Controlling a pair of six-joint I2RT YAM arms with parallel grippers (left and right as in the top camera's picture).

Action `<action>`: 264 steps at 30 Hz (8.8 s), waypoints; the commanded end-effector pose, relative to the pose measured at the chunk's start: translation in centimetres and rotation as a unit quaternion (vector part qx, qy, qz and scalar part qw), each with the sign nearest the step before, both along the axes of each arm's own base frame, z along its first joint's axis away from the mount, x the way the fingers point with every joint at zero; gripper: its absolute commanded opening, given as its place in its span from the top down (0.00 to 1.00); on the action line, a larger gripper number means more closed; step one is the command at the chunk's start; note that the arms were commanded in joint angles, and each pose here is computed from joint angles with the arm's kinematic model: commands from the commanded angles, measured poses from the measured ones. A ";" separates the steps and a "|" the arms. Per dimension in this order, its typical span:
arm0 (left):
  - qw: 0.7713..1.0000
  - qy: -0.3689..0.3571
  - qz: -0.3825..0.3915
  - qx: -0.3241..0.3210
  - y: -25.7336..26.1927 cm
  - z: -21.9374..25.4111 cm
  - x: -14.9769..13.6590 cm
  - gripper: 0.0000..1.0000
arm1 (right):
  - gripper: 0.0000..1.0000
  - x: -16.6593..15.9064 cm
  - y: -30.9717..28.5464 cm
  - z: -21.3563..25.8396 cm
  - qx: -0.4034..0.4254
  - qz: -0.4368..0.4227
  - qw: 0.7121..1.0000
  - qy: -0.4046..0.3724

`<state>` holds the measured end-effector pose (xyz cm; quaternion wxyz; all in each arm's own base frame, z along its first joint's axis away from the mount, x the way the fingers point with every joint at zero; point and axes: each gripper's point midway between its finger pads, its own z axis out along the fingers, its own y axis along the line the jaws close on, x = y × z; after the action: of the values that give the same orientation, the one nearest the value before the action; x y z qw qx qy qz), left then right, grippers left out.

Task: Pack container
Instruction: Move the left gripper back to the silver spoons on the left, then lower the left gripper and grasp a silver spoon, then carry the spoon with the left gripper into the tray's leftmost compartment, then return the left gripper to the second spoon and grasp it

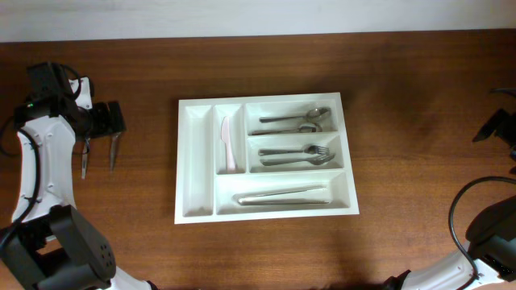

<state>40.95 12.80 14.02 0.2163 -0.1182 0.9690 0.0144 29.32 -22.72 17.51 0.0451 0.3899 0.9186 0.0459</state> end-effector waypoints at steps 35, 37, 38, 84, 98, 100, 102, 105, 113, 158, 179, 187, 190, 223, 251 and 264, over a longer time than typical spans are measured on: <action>0.993 0.112 -0.032 -0.031 -0.3 -11.2 0.8 0.01 | 0.01 0.2 0.2 -0.2 0.003 0.007 1.000 0.000; 0.992 0.115 -0.032 -0.032 -0.3 -11.2 0.6 0.01 | 0.01 0.2 0.2 -0.2 0.003 0.007 1.000 0.000; 0.992 0.117 -0.033 -0.032 -0.2 -11.4 0.5 0.01 | 0.01 0.2 0.2 -0.2 0.003 0.007 1.000 0.000; 0.982 0.172 -0.076 0.023 1.5 -14.2 -0.8 0.01 | 0.01 0.2 0.2 -0.2 0.003 0.007 1.000 0.000; 0.983 0.164 -0.075 -0.015 0.2 -14.3 -0.7 0.01 | 0.01 0.2 0.2 -0.2 0.003 0.007 1.000 0.000; 0.983 0.164 -0.075 -0.014 0.2 -14.3 -0.7 0.01 | 0.01 0.2 0.2 -0.2 0.003 0.007 1.000 0.000; 0.983 0.164 -0.075 -0.015 0.2 -14.3 -0.7 0.01 | 0.01 0.2 0.2 -0.2 0.003 0.007 1.000 0.000; 0.984 0.165 -0.071 -0.016 0.4 -14.6 -0.7 0.01 | 0.01 0.2 0.2 -0.2 0.003 0.007 1.000 0.000; 0.978 0.193 -0.068 -0.028 0.5 -16.9 -1.7 0.01 | 0.01 0.2 0.2 -0.2 0.003 0.007 1.000 0.000; 0.985 0.161 -0.066 -0.013 1.2 -16.8 0.0 0.98 | 0.01 0.2 0.2 -0.2 0.003 0.007 1.000 0.000; 0.982 0.136 -0.087 -0.096 -2.0 -6.4 2.9 0.98 | 0.01 0.2 0.2 -0.2 0.003 0.007 1.000 0.000; 0.964 0.151 -0.144 -0.164 -8.7 -3.8 2.4 0.98 | 0.01 0.2 0.2 -0.2 0.003 0.007 1.000 0.000; 0.956 0.173 -0.167 -0.167 -11.2 -3.8 1.7 0.98 | 0.01 0.2 0.2 -0.2 0.003 0.007 1.000 0.000; 0.934 0.207 -0.248 -0.152 -20.8 -3.9 0.4 0.60 | 0.01 0.2 0.2 -0.2 0.003 0.007 1.000 0.000; 0.976 0.201 -0.082 0.022 4.2 -2.4 -0.2 0.05 | 0.01 0.2 0.2 -0.2 0.003 0.007 1.000 0.000; 0.982 0.185 -0.045 0.010 7.4 -4.5 -0.8 0.05 | 0.01 0.2 0.2 -0.2 0.003 0.007 1.000 0.000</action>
<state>40.32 20.68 10.35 0.0377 -0.0776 0.9950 0.0502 29.32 -22.72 17.51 0.0450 0.3897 0.9187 0.0457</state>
